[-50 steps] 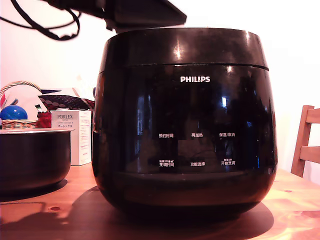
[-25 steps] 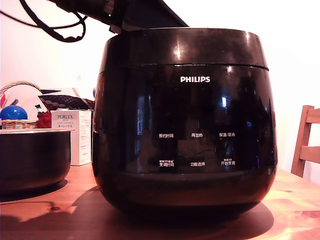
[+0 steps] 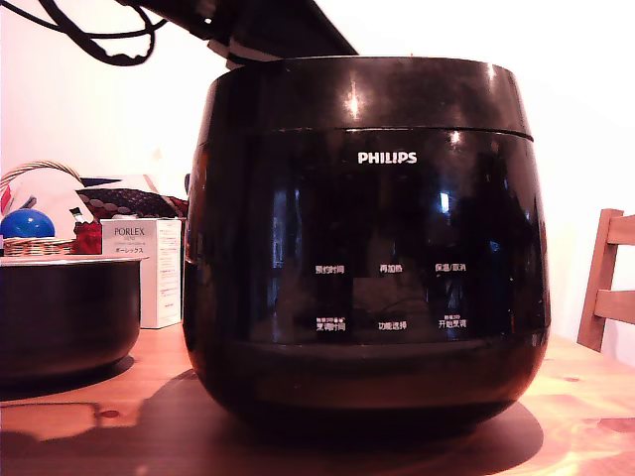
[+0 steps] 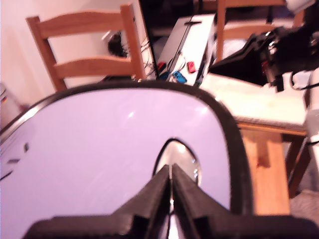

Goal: Open the rice cooker by pressing the large metal button on the top of its lid with medium force

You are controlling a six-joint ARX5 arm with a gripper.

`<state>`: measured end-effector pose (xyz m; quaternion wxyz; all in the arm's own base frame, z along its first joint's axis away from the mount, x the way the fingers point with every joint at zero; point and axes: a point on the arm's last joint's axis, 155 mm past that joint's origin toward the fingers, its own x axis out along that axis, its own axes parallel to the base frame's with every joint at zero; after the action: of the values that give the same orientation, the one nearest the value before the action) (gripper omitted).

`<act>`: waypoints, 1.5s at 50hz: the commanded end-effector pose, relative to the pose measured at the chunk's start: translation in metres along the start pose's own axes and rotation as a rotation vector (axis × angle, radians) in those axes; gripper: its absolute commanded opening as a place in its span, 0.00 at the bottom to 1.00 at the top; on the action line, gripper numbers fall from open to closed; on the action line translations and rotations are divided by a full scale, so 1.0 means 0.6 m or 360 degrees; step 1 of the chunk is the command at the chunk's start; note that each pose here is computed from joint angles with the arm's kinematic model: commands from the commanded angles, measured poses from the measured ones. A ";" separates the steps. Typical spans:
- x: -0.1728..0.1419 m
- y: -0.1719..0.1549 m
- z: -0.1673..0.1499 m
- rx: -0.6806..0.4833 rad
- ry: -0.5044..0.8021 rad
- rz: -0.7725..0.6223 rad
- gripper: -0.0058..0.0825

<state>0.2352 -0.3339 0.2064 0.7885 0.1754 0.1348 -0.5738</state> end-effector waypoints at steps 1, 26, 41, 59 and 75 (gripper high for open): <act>0.023 -0.026 -0.138 -0.0139 0.0355 -0.0075 0.04; 0.024 -0.016 0.037 -0.0134 -0.0290 -0.0144 0.04; -0.036 0.071 0.104 -0.0159 -0.0498 0.0290 0.04; -0.194 0.165 0.146 -0.0131 -0.0629 0.0848 0.04; -0.309 0.212 0.123 -0.0155 -0.0577 0.1215 0.04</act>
<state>0.2984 -0.1751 0.3741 0.9607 0.0669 -0.0622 -0.2621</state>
